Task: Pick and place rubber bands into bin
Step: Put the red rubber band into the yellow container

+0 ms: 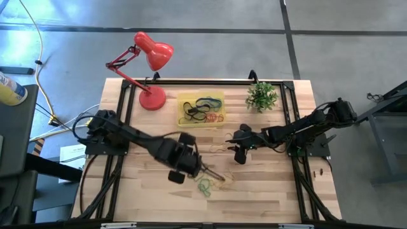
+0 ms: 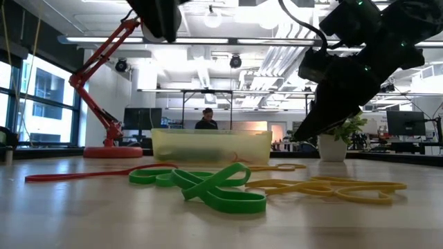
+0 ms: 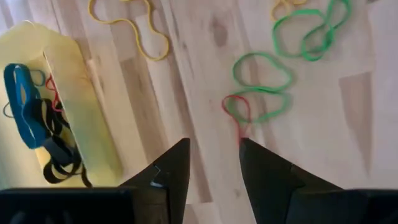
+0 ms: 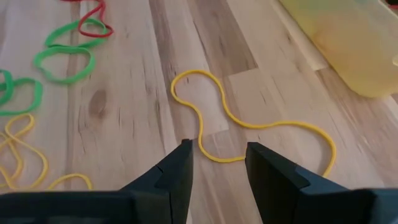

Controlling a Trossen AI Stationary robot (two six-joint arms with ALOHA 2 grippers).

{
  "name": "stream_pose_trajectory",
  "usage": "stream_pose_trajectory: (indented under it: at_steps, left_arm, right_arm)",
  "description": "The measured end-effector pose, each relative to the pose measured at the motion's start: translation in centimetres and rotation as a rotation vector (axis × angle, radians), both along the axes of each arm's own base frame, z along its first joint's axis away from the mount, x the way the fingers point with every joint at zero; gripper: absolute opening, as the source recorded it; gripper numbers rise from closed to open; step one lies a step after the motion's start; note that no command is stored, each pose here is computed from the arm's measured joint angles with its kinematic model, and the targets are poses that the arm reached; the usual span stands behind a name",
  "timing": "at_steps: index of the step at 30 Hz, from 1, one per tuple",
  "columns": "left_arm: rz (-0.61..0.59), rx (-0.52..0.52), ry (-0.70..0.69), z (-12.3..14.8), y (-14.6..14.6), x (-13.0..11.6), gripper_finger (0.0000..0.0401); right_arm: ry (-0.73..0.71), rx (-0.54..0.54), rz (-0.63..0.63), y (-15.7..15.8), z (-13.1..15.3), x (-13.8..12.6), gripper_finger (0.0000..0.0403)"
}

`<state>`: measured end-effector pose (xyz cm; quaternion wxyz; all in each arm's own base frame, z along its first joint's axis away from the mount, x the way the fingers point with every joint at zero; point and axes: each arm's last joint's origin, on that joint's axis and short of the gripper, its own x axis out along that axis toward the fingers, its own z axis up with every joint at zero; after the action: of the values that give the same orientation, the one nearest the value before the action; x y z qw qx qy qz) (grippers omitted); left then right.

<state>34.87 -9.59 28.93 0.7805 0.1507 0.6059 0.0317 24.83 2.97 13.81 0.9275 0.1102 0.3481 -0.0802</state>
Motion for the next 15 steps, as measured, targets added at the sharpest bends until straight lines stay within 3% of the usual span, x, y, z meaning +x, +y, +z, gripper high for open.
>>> stream_pose_trajectory:
  at_steps: [8, 15]
  left_arm:
    - [-0.006, 0.028, 0.09, -3.4, -3.2, 0.5, 0.0129]
    - [-0.01, 0.052, 0.207, -7.5, -3.6, 1.9, 0.0129]
  right_arm:
    - [-0.006, -0.013, 0.011, 0.0, 0.1, 0.1, 0.0138]
    - [-0.006, -0.009, 0.013, 0.0, 0.1, 0.1, 0.0138]
